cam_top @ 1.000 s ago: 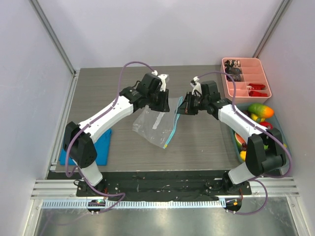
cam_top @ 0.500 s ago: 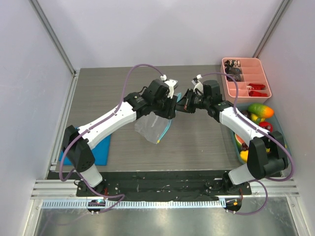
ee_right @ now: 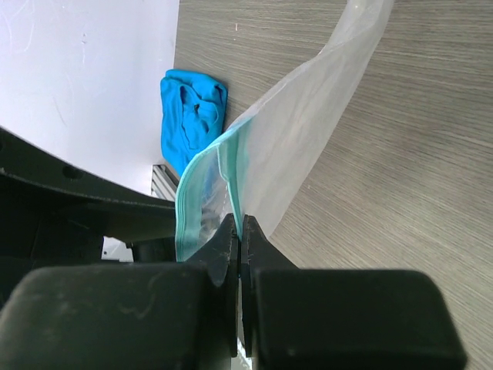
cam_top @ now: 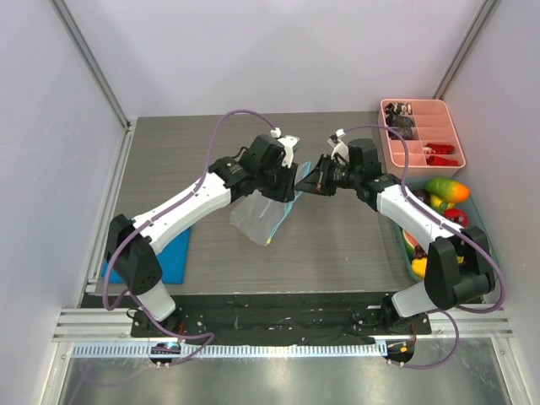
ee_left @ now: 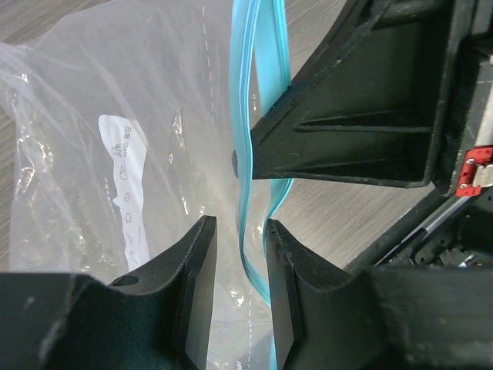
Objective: Place the food in the zip-top bag and seal the zipper
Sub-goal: Open the zipper of the food storage bag.
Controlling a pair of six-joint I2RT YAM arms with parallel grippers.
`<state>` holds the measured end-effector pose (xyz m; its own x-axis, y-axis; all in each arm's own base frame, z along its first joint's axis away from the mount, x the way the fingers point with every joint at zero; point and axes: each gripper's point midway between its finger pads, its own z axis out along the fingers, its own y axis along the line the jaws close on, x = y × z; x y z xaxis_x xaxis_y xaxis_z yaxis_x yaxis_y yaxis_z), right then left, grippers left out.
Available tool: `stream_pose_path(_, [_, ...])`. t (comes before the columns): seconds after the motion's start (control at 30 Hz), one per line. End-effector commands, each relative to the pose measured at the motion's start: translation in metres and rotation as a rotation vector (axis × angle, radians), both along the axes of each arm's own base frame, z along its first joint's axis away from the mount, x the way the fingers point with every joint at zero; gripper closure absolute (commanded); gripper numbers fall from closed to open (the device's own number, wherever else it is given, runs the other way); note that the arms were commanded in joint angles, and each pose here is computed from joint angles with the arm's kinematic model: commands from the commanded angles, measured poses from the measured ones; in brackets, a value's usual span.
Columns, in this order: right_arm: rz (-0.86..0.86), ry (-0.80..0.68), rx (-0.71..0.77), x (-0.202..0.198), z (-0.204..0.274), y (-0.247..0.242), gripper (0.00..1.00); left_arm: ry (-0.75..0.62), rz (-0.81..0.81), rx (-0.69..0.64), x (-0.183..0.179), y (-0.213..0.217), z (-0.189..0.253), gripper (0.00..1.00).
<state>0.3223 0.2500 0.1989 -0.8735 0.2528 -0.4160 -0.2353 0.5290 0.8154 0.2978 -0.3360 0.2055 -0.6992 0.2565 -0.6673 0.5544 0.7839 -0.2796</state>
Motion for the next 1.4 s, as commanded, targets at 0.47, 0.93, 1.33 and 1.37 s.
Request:
stream_pose_path(0.47, [0.038, -0.076, 0.027, -0.008, 0.020, 0.002, 0.99, 0.090, -0.006, -0.153, 0.001, 0.008, 0.016, 0.68])
stream_pose_path(0.93, [0.036, -0.055, 0.071, -0.010, 0.030, 0.013, 0.99, -0.027, 0.025, 0.054, 0.006, 0.019, 0.001, 0.59])
stream_pose_path(1.33, [0.088, -0.156, -0.179, -0.010, 0.005, -0.010, 0.99, -0.020, 0.069, 0.076, 0.016, 0.051, 0.025, 1.00])
stream_pose_path(1.37, [0.100, -0.120, -0.243, -0.016, -0.007, -0.018, 0.99, -0.044, 0.072, 0.083, 0.017, 0.059, 0.036, 1.00])
